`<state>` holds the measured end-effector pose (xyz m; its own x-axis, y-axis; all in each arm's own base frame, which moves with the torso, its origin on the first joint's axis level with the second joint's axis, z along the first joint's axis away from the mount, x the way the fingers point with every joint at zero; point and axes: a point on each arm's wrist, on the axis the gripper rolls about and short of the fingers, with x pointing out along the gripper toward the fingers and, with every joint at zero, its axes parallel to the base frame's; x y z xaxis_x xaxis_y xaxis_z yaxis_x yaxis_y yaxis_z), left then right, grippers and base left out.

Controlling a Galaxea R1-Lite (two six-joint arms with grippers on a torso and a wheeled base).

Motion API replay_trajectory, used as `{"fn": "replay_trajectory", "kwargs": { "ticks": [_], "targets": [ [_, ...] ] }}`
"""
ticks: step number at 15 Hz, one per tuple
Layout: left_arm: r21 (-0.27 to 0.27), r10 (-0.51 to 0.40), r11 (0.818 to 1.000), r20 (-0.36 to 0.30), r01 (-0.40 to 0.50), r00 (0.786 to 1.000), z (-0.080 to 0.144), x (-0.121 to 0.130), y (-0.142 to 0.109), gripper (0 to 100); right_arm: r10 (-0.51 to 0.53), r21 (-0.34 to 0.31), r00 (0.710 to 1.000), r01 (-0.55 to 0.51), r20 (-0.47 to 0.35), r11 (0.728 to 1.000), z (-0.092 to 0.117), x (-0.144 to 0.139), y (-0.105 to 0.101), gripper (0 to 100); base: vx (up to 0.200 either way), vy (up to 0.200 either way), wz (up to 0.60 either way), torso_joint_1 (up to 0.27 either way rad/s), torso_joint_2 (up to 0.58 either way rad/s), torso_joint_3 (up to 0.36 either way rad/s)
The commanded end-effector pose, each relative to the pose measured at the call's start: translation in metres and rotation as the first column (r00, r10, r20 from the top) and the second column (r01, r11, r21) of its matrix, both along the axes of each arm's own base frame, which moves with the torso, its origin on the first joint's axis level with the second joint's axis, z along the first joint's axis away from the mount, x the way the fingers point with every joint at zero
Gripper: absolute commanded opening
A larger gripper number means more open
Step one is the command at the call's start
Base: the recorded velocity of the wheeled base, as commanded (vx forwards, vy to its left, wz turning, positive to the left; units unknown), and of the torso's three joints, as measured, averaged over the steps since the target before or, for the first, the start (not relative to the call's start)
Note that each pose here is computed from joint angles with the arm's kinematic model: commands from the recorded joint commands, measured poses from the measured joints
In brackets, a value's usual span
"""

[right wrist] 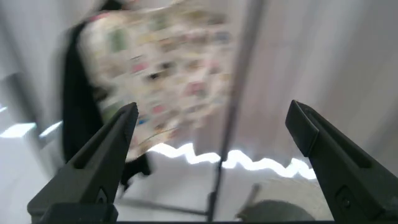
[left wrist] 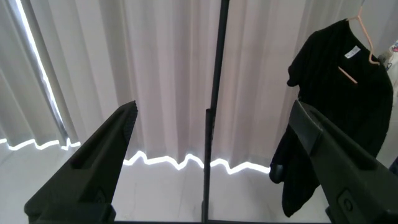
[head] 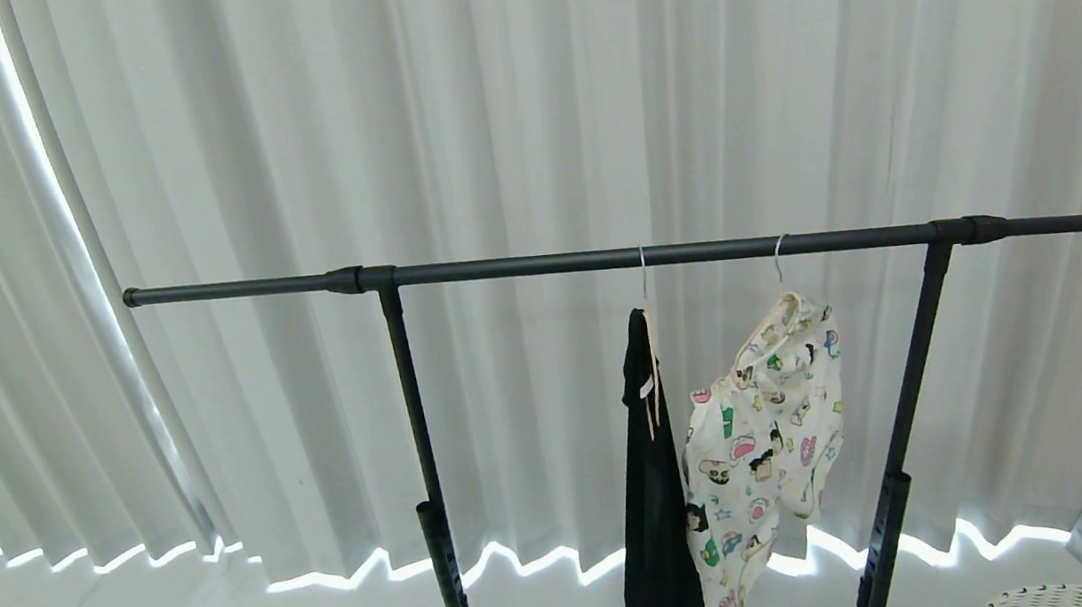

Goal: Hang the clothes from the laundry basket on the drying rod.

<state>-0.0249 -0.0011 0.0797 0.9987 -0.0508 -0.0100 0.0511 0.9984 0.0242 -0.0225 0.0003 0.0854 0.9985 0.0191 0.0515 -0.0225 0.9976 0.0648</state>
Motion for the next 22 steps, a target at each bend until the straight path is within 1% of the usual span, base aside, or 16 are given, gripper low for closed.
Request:
{"fn": "replay_trajectory", "kwargs": {
  "ticks": [1, 2, 4, 5, 7, 8, 10, 11, 12, 13, 14, 15, 16, 17, 20, 22],
  "targets": [
    [0.001, 0.000, 1.000, 0.001, 0.000, 1.000, 0.0001, -0.0001, 0.0000, 100, -0.033, 0.085, 0.999, 0.030, 0.031, 0.996, -0.0013, -0.0007, -0.0006, 100, 0.000, 0.000, 0.00, 0.000, 0.00, 0.000],
    [0.000, 0.000, 1.000, 0.001, 0.000, 1.000, 0.0001, -0.0001, 0.0000, 100, -0.037, 0.107, 0.999, 0.033, 0.033, 0.994, -0.0012, -0.0007, -0.0007, 100, 0.000, 0.000, 0.00, 0.000, 0.00, 0.000],
    [0.000, 0.000, 1.000, 0.001, 0.000, 1.000, 0.0001, -0.0001, 0.0000, 100, -0.025, 0.100, 0.999, 0.021, 0.031, 0.995, -0.0013, -0.0007, -0.0004, 100, 0.000, 0.000, 0.00, 0.000, 0.00, 0.000],
    [0.000, -0.001, 1.000, 0.001, 0.001, 1.000, 0.0001, -0.0001, 0.0000, 100, 0.010, 0.067, 1.000, -0.012, 0.029, 0.998, -0.0016, -0.0007, 0.0004, 100, 0.000, 0.000, 0.00, 0.000, 0.00, 0.000],
    [0.000, 0.000, 1.000, 0.001, 0.000, 1.000, 0.0001, -0.0001, 0.0000, 100, 0.116, -0.065, 0.993, -0.114, 0.017, 0.991, -0.0031, -0.0008, 0.0029, 100, 0.000, 0.000, 0.00, 0.000, 0.00, 0.000],
    [0.000, 0.000, 1.000, 0.001, 0.000, 1.000, 0.0001, -0.0001, 0.0000, 100, 0.132, -0.096, 0.991, -0.132, -0.007, 0.987, -0.0056, -0.0007, 0.0033, 100, 0.000, 0.000, 0.00, 0.000, 0.00, 0.000],
    [0.000, 0.000, 1.000, -0.001, 0.000, 1.000, -0.0003, 0.0001, 0.0000, 100, 0.106, -0.063, 0.994, -0.107, -0.008, 0.992, -0.0056, -0.0006, 0.0027, 100, 0.000, 0.000, 0.00, 0.000, 0.00, 0.000],
    [0.000, 0.000, 1.000, -0.001, 0.000, 1.000, -0.0003, 0.0001, 0.0000, 100, 0.026, -0.049, 1.000, -0.025, 0.011, 0.998, -0.0037, -0.0005, 0.0009, 100, 0.000, 0.000, 0.00, 0.000, 0.00, 0.000],
    [0.001, 0.000, 1.000, 0.001, 0.000, 1.000, 0.0001, -0.0001, 0.0000, 100, -0.082, -0.039, 0.997, 0.083, 0.003, 0.996, -0.0045, -0.0005, -0.0016, 100, 0.000, 0.000, 0.00, 0.000, 0.00, 0.000],
    [0.000, 0.000, 1.000, 0.001, 0.000, 1.000, 0.0001, -0.0001, 0.0000, 100, -0.139, -0.008, 0.990, 0.139, -0.024, 0.990, -0.0071, -0.0005, -0.0029, 100, 0.000, 0.000, 0.00, 0.000, 0.00, 0.000],
    [0.001, -0.001, 1.000, 0.001, 0.001, 1.000, 0.0001, -0.0001, 0.0000, 100, -0.119, -0.016, 0.992, 0.119, -0.028, 0.993, -0.0074, -0.0003, -0.0024, 100, 0.000, 0.000, 0.00, 0.000, 0.00, 0.000],
    [0.000, 0.000, 1.000, -0.001, 0.000, 1.000, -0.0003, 0.0001, 0.0000, 100, -0.095, -0.054, 0.995, 0.093, -0.041, 0.994, -0.0090, -0.0004, -0.0019, 100, 0.000, 0.000, 0.00, 0.000, 0.00, 0.000],
    [0.001, 0.000, 1.000, 0.001, 0.000, 1.000, 0.0001, -0.0001, 0.0000, 100, -0.033, -0.116, 0.998, 0.027, -0.050, 0.993, -0.0101, -0.0003, -0.0004, 100, 0.000, 0.000, 0.00, 0.000, 0.00, 0.000],
    [0.000, -0.001, 1.000, -0.001, 0.001, 1.000, -0.0003, 0.0001, 0.0000, 100, -0.022, -0.141, 0.999, 0.014, -0.050, 0.990, -0.0101, -0.0003, -0.0001, 100, 0.000, 0.000, 0.00, 0.000, 0.00, 0.000],
    [0.000, 0.000, 1.000, 0.001, 0.000, 1.000, 0.0001, -0.0001, 0.0000, 100, -0.021, -0.104, 0.998, 0.016, -0.051, 0.994, -0.0101, -0.0003, -0.0001, 100, 0.000, 0.000, 0.00, 0.000, 0.00, 0.000],
    [0.001, 0.000, 1.000, -0.001, 0.000, 1.000, -0.0003, 0.0001, 0.0000, 100, -0.023, -0.103, 0.998, 0.017, -0.051, 0.995, -0.0101, -0.0003, -0.0002, 100, 0.000, 0.000, 0.00, 0.000, 0.00, 0.000]
  ]
}}
